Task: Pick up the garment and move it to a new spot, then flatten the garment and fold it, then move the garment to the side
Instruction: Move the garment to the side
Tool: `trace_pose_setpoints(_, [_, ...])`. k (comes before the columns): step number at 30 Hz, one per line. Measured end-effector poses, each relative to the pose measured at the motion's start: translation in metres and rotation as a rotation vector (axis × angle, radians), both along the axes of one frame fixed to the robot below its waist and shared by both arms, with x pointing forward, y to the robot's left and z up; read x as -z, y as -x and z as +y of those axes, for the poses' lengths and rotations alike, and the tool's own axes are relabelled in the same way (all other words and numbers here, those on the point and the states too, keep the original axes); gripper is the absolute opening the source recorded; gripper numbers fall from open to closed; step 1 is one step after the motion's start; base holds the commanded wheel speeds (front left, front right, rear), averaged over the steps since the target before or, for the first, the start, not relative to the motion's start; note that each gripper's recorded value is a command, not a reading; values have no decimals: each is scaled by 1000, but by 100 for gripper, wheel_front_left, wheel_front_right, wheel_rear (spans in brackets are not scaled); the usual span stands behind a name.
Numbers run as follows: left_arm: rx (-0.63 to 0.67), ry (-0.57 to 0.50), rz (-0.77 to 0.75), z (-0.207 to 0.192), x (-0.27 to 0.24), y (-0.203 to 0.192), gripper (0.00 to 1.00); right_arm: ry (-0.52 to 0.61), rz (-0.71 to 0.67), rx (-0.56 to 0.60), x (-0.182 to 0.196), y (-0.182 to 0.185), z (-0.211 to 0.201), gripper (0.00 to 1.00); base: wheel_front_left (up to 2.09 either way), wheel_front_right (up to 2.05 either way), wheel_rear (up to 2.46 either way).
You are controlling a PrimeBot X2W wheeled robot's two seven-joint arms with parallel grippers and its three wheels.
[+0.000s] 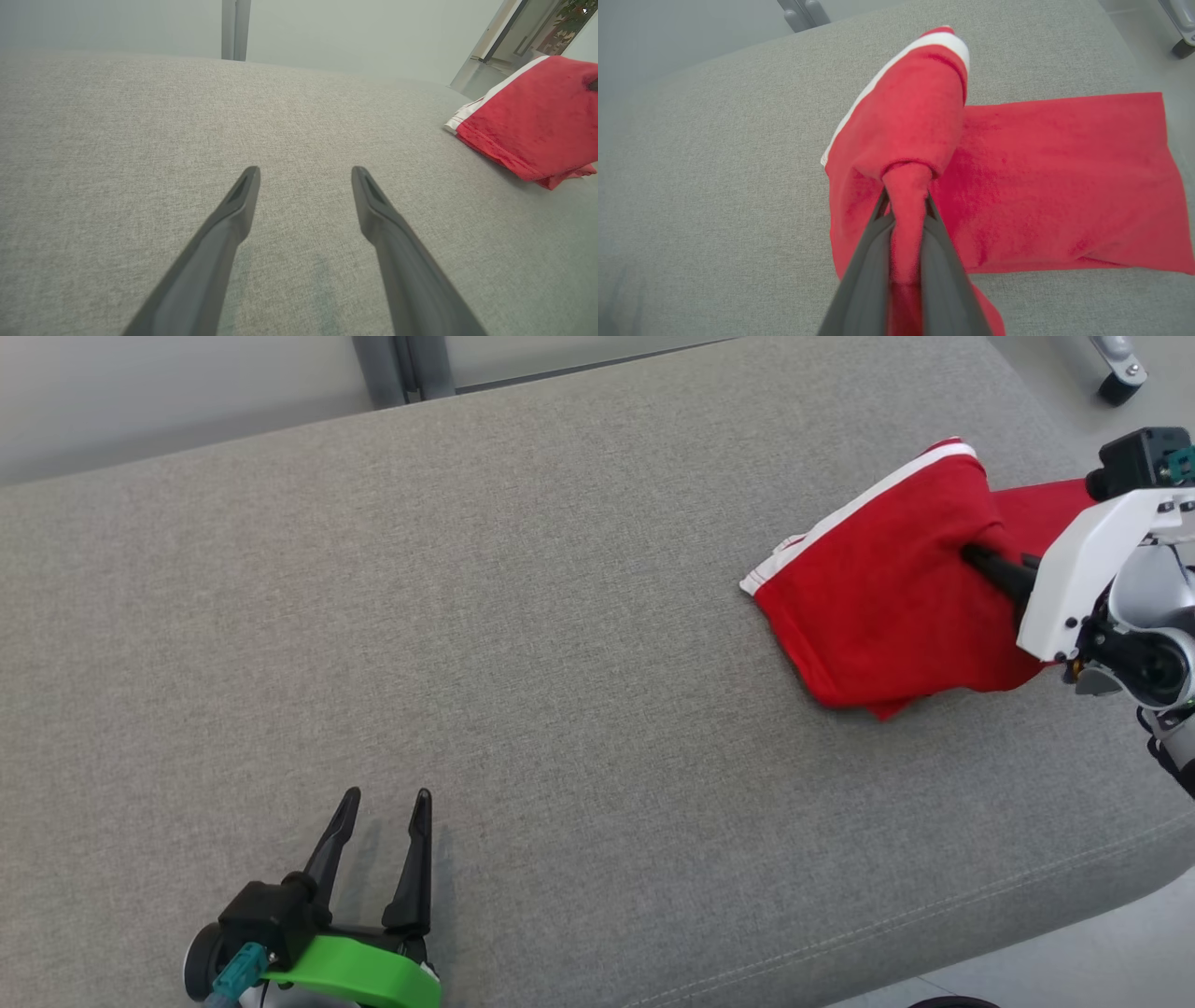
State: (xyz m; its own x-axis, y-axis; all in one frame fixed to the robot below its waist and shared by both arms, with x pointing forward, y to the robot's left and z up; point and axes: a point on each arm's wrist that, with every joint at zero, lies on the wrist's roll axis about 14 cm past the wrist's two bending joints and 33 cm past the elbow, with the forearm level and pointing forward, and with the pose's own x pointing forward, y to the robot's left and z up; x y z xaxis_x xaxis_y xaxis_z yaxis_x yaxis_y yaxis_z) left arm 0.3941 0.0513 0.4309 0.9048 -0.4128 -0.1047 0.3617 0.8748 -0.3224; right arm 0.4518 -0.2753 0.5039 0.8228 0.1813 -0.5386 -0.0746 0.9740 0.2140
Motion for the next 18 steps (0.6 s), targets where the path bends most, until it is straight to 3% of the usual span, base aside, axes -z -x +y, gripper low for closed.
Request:
trace_pose_setpoints(10, [-43, -27, 30, 19, 12, 1, 100, 20, -41, -49, -22, -32, 13, 0, 0, 0, 0])
trace_pose_setpoints(18, [-60, -37, 27, 25, 12, 0, 100, 36, -48, -88, -34, -34, 19, 0, 0, 0, 0])
